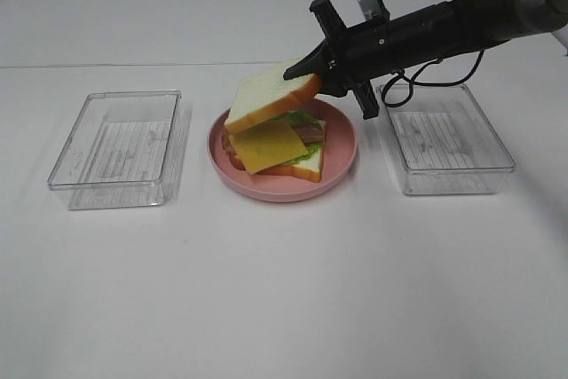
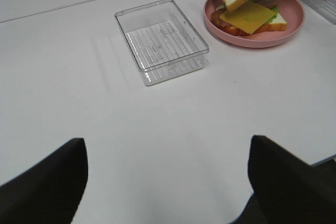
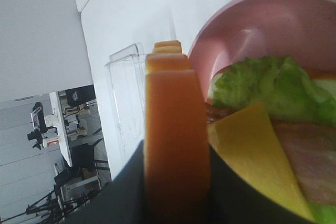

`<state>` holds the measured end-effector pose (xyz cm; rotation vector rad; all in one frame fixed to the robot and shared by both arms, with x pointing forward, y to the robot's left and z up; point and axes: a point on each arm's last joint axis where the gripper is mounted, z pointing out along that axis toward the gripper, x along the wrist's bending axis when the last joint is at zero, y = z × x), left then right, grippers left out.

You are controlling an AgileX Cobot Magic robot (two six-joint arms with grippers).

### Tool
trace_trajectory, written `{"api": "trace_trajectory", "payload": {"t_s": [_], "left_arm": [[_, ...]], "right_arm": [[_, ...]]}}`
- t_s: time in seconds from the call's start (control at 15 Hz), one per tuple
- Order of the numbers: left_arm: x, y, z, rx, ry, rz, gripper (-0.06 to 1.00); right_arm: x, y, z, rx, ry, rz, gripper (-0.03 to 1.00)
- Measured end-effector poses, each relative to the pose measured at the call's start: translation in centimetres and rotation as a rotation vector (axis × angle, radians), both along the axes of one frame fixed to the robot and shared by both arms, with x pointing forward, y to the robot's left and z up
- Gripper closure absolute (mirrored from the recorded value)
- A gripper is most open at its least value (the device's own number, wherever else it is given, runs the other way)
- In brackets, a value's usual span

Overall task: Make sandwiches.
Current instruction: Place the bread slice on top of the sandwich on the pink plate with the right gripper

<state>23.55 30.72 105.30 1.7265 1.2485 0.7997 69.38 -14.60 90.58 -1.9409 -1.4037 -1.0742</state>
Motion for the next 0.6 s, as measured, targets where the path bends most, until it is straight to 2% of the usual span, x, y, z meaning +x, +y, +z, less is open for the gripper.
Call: {"api": "trace_trajectory", "payload": {"t_s": [0.27, 0.6], "left_arm": [[0.0, 0.0, 0.0, 0.0, 0.0, 0.0, 0.16], [0.0, 0.0, 0.0, 0.0, 0.0, 0.0, 0.16]], "right_arm": [[-0.1, 1.1, -1.4, -0.024, 0.015, -0.008, 0.76], [-0.4, 1.0, -2.1, -0.077, 0.047, 0.001, 0.76]]}}
